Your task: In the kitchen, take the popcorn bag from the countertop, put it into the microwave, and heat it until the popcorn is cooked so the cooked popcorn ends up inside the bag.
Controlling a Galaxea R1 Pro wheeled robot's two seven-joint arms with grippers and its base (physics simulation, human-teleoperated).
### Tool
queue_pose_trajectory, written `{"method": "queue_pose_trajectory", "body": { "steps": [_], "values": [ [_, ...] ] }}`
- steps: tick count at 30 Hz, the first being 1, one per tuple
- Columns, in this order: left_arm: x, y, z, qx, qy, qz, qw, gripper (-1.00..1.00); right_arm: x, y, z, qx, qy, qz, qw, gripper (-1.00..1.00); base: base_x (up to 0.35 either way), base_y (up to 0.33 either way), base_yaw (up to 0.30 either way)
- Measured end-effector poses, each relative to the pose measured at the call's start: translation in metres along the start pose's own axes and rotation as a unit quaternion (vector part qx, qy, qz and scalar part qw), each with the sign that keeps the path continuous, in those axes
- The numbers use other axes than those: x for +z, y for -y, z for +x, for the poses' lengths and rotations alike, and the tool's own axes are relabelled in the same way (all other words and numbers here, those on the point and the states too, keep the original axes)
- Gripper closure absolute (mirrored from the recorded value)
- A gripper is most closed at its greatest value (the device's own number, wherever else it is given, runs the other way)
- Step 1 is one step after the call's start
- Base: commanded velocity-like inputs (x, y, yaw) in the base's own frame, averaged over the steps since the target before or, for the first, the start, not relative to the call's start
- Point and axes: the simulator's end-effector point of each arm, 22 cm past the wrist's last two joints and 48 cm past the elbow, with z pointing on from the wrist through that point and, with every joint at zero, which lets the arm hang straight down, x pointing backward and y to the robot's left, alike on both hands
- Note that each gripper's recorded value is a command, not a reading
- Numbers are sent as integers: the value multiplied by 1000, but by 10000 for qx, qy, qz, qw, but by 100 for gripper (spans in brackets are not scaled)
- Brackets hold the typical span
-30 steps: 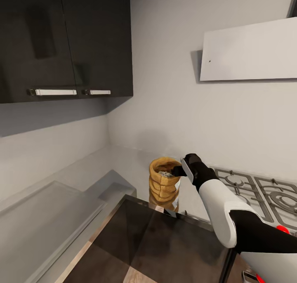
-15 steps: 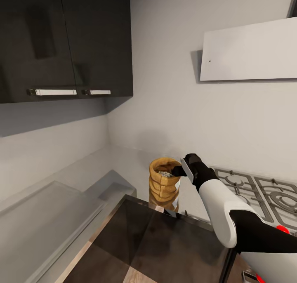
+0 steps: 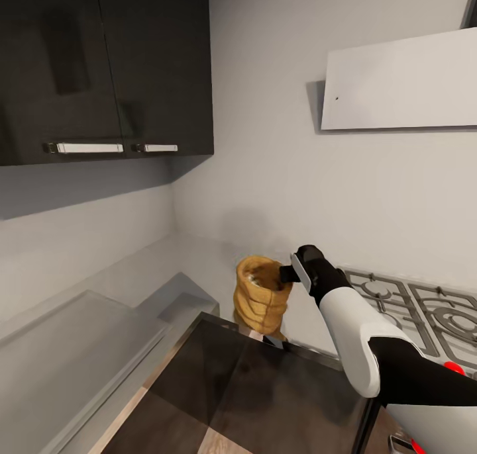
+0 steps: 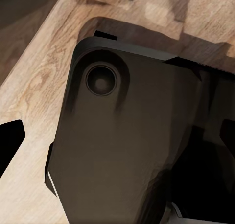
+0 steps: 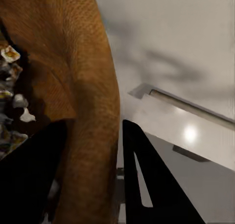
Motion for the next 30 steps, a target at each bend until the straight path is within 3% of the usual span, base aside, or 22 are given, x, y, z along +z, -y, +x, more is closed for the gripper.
{"method": "queue_pose_trajectory", "body": {
  "steps": [5,9,13,17,30],
  "values": [
    [0,0,0,0,0,0,10000,-100,-3,0,13,-28,-344,1,9994,100,0,0,0],
    [0,0,0,-1,0,1,10000,-100,-23,4,0,19,-380,7,9993,100,0,0,0],
    [0,0,0,-1,0,-1,10000,-100,-43,9,-34,130,77,23,9999,100,0,0,0],
    [0,0,0,-2,0,0,10000,-100,-55,14,-52,194,340,36,9992,100,0,0,0],
    [0,0,0,-11,-4,-20,10000,-100,-70,25,-71,418,635,0,9971,100,0,0,0]
  ]
}}
